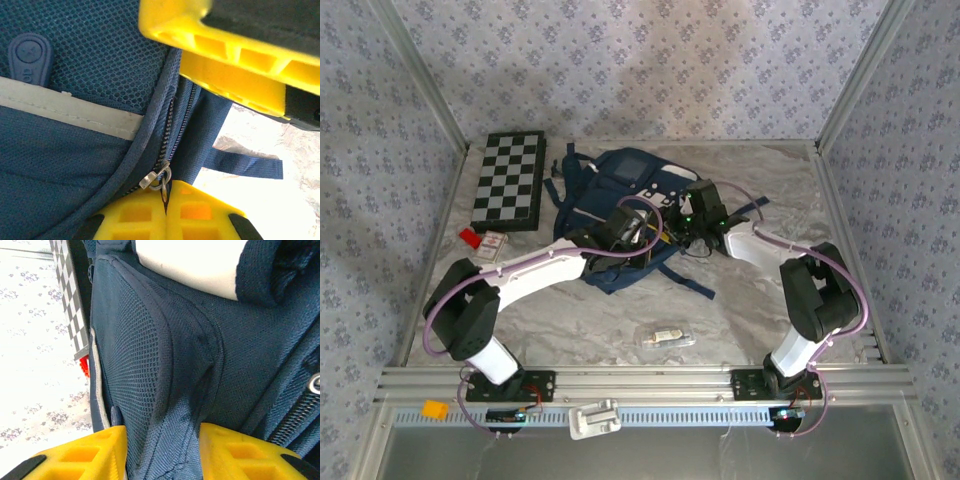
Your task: Pack the student bag
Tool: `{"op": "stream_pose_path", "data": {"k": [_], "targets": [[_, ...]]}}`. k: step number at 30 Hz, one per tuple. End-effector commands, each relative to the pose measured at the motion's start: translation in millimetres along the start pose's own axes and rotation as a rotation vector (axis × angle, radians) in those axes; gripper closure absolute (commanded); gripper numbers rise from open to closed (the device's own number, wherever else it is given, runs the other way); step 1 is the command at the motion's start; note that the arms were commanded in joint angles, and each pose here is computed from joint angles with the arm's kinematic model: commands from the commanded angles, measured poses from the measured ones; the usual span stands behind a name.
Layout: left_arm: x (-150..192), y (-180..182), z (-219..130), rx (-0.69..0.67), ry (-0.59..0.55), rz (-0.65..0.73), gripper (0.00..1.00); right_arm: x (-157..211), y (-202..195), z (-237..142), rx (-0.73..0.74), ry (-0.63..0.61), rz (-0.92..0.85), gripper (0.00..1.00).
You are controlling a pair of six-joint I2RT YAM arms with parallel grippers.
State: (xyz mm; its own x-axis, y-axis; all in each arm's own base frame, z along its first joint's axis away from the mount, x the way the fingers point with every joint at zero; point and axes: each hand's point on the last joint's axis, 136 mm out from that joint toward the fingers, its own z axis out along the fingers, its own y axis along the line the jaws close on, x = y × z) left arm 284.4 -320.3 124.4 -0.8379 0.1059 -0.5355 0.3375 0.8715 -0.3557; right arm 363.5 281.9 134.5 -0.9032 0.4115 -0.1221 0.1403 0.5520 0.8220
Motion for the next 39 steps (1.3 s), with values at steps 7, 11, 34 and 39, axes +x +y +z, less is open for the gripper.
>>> {"op": "stream_pose_path", "data": {"k": [7, 11, 34, 39], "targets": [[-1.2, -17.1, -15.6, 0.07, 0.009, 0.099, 1.0, 2.8, -5.0, 12.1, -0.003, -0.008, 0.007, 0.84], [7.1, -20.3, -19.2, 0.102, 0.038, 0.145, 1.0, 0.2, -11.6, 3.0, 0.015, -0.021, -0.019, 0.95], [12.2, 30.3, -37.3, 0.091, 0.087, 0.194, 1.0, -57.6, -2.3, -44.1, 0.05, -0.038, -0.157, 1.0], [5.2, -4.1, -30.5, 0.18, 0.044, 0.158, 1.0, -70.1, 8.8, -38.9, 0.045, -0.031, -0.17, 0.82]]}}
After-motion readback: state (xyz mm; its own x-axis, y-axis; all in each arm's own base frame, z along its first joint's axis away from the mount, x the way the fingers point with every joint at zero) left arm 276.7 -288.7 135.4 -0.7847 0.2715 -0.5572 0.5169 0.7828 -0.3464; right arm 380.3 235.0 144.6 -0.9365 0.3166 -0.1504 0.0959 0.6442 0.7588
